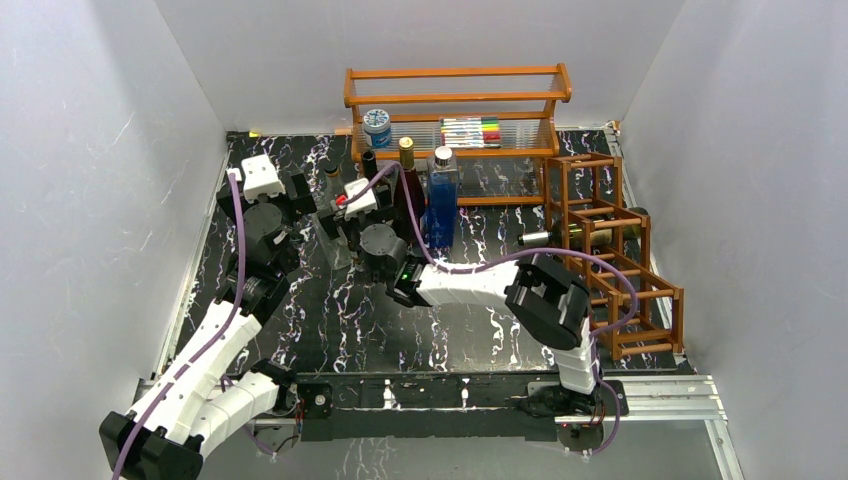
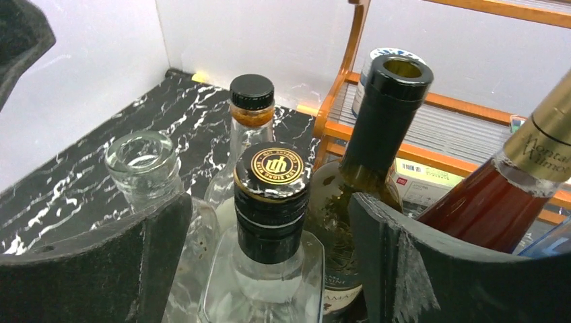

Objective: Take the wine bottle off the wine rack

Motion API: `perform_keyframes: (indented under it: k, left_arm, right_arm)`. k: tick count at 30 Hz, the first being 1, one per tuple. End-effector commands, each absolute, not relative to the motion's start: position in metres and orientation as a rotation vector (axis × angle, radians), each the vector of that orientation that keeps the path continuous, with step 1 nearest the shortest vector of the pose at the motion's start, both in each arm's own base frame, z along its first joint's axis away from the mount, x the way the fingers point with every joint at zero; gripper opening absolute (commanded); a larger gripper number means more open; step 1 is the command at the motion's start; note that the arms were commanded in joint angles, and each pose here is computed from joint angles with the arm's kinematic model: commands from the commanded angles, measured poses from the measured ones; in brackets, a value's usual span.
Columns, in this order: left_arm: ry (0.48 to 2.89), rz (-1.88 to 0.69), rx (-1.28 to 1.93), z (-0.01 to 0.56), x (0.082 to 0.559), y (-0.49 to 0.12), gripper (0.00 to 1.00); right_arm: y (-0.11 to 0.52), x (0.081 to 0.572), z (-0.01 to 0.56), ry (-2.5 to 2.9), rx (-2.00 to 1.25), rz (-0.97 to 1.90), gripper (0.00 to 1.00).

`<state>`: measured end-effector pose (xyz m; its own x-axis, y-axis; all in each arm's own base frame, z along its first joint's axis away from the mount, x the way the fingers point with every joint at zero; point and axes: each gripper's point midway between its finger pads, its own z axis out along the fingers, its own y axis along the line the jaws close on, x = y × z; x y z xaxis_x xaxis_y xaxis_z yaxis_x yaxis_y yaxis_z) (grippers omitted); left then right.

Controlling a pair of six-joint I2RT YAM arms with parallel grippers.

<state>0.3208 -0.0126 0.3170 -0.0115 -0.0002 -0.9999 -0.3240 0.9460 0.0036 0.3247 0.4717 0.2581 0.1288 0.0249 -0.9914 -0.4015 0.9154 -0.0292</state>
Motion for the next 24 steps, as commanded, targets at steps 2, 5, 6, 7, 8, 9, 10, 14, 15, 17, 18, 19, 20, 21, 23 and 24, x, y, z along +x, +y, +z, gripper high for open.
perform_keyframes:
  k: [2, 5, 6, 7, 8, 9, 10, 14, 15, 17, 18, 19, 20, 21, 23, 24]
  left_arm:
    - [1.506, 0.258, -0.306, 0.336, 0.318, -0.005, 0.98]
    - [1.529, 0.252, -0.29, 0.333, 0.321, -0.009, 0.98]
    - [1.532, 0.265, -0.296, 0.331, 0.322, -0.007, 0.98]
    - [1.534, 0.274, -0.294, 0.329, 0.323, -0.007, 0.98]
    - [1.534, 0.278, -0.294, 0.328, 0.324, -0.007, 0.98]
    - [1.538, 0.27, -0.289, 0.327, 0.326, -0.009, 0.98]
    - [1.542, 0.253, -0.277, 0.327, 0.327, -0.013, 0.98]
    - [1.549, 0.248, -0.268, 0.327, 0.327, -0.015, 0.96]
    - [1.545, 0.253, -0.261, 0.327, 0.328, -0.015, 0.97]
    - [1.554, 0.248, -0.265, 0.328, 0.33, -0.016, 0.97]
    - [1.558, 0.237, -0.271, 0.33, 0.331, -0.018, 0.97]
    - [1.562, 0.218, -0.275, 0.333, 0.331, -0.02, 0.97]
    - [1.568, 0.199, -0.278, 0.336, 0.332, -0.022, 0.97]
    - [1.57, 0.171, -0.282, 0.34, 0.333, -0.026, 0.97]
    - [1.578, 0.115, -0.27, 0.35, 0.333, -0.034, 0.98]
    - [1.586, 0.084, -0.267, 0.354, 0.333, -0.038, 0.98]
  right_arm:
    - [0.466, 0.308, 0.323, 1.37, -0.382, 0.37, 0.98]
    - [0.449, 0.294, 0.332, 1.395, -0.436, 0.372, 0.98]
    - [0.44, 0.287, 0.334, 1.409, -0.46, 0.38, 0.98]
    - [0.435, 0.281, 0.331, 1.437, -0.499, 0.387, 0.98]
    - [0.427, 0.275, 0.327, 1.471, -0.536, 0.387, 0.98]
    - [0.418, 0.27, 0.325, 1.501, -0.557, 0.38, 0.98]
    - [0.408, 0.265, 0.32, 1.541, -0.58, 0.368, 0.98]
    - [0.361, 0.241, 0.287, 1.683, -0.647, 0.338, 0.98]
    - [0.349, 0.234, 0.278, 1.712, -0.662, 0.336, 0.98]
    - [0.324, 0.221, 0.26, 1.777, -0.689, 0.317, 0.98]
    - [0.311, 0.216, 0.255, 1.802, -0.693, 0.307, 0.98]
    - [0.3, 0.211, 0.25, 1.824, -0.701, 0.293, 0.98]
    - [0.289, 0.208, 0.248, 1.837, -0.705, 0.282, 0.98]
    - [0.279, 0.204, 0.246, 1.848, -0.71, 0.269, 0.98]
    - [0.26, 0.2, 0.247, 1.861, -0.7, 0.246, 0.98]
    - [0.252, 0.198, 0.247, 1.863, -0.689, 0.236, 0.98]
